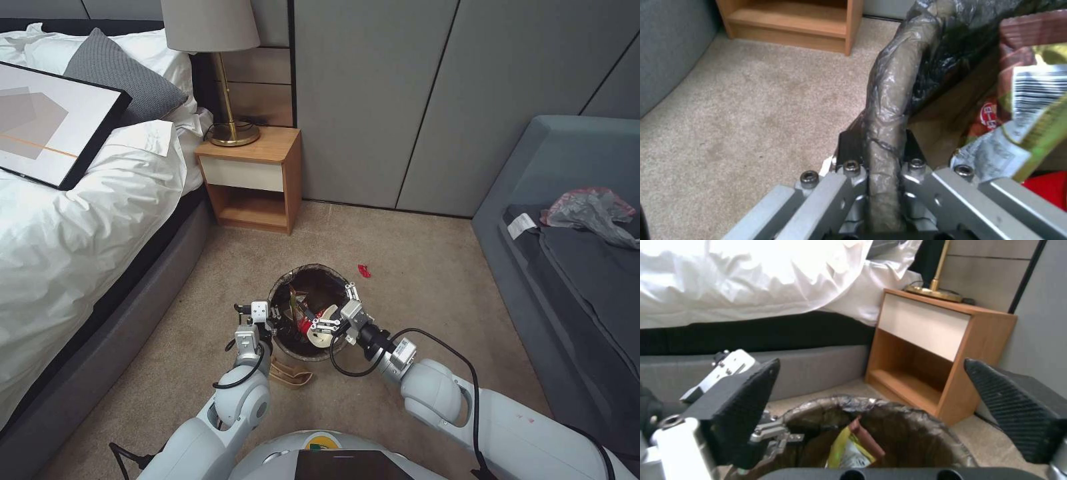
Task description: Pick up the trash bin, then pick up the garbage from the floor and place it into the trash bin.
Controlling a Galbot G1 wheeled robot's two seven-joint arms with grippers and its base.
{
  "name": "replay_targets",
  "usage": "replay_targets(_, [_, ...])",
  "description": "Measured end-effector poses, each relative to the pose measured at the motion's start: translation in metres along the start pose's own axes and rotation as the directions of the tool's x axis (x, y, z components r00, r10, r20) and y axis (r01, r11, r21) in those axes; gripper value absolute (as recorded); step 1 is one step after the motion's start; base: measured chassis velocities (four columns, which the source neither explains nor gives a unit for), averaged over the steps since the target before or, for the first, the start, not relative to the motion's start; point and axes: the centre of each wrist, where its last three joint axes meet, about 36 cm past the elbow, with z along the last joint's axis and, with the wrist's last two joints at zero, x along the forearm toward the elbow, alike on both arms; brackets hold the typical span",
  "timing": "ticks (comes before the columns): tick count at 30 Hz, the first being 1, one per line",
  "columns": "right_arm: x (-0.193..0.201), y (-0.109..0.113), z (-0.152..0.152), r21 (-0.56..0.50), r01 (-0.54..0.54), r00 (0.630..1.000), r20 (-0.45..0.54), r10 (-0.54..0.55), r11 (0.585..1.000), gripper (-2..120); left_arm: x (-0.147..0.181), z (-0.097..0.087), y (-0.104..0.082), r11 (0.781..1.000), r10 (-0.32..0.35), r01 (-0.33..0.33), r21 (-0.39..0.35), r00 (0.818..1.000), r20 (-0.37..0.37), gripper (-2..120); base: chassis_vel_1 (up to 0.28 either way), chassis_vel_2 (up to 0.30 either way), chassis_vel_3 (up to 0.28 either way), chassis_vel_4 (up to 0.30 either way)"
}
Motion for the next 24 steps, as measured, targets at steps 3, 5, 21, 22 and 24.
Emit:
replay_targets(3, [0.000,-0.001,-0.001,0.001,-0.001,1.000,0.002,0.001,1.000,100,0.000,0.000,0.000,1.000,0.000,0.000,0.000,1.000,0.000,2,0.000,0.000,0.000,0.000])
replay_targets(5, [-0.001,-0.003,-0.002,0.005,-0.004,1.000,0.005,0.004,1.000,100,-0.001,0.000,0.000,1.000,-0.001,0.001,0.001,1.000,0.000,2,0.000,0.000,0.000,0.000])
replay_targets(21, [-0.009,-0.016,-0.026,0.000,-0.103,0.993,0.062,0.103,0.995,100,-0.001,0.001,0.000,1.000,-0.004,0.004,0.005,1.000,-0.001,2,0.000,0.000,0.000,0.000])
replay_targets(22, [-0.009,-0.017,-0.028,0.001,-0.117,0.991,0.065,0.117,0.993,100,-0.001,0.001,0.000,1.000,-0.005,0.005,0.005,1.000,-0.001,2,0.000,0.000,0.000,0.000])
replay_targets(24, [-0.012,-0.021,-0.033,0.000,-0.168,0.983,0.071,0.167,0.986,100,-0.001,0.001,0.000,1.000,-0.005,0.005,0.005,1.000,-0.002,2,0.000,0.000,0.000,0.000])
